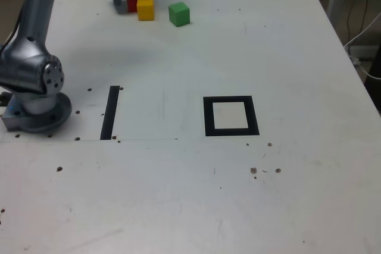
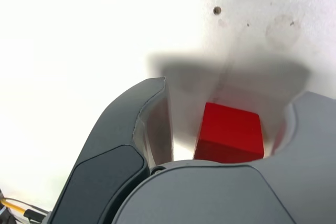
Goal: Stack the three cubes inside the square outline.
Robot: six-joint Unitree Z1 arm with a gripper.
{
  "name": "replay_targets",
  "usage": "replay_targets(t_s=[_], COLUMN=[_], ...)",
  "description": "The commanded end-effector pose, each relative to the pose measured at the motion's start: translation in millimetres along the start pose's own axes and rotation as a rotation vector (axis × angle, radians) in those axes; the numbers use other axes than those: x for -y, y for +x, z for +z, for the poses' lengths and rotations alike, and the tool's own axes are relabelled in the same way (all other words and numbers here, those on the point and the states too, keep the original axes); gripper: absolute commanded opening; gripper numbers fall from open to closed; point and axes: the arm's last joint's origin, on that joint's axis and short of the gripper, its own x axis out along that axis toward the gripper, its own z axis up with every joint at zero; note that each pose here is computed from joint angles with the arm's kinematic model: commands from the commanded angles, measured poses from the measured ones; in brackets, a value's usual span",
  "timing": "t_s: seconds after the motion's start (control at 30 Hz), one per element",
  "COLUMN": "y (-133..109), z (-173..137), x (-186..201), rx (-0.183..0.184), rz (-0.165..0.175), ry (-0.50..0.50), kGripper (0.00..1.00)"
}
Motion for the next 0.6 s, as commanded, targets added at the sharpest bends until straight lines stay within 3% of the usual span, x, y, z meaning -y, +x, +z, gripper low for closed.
replay_targets(t_s=[0.0,0.57], y=[-0.2,-3.5], z=[3.2,7.1], x=[2.5,9.1], rx=[-0.006,-0.015], rz=[-0.002,-0.003], ry=[0.006,0.017], kGripper=[0.31,0.30])
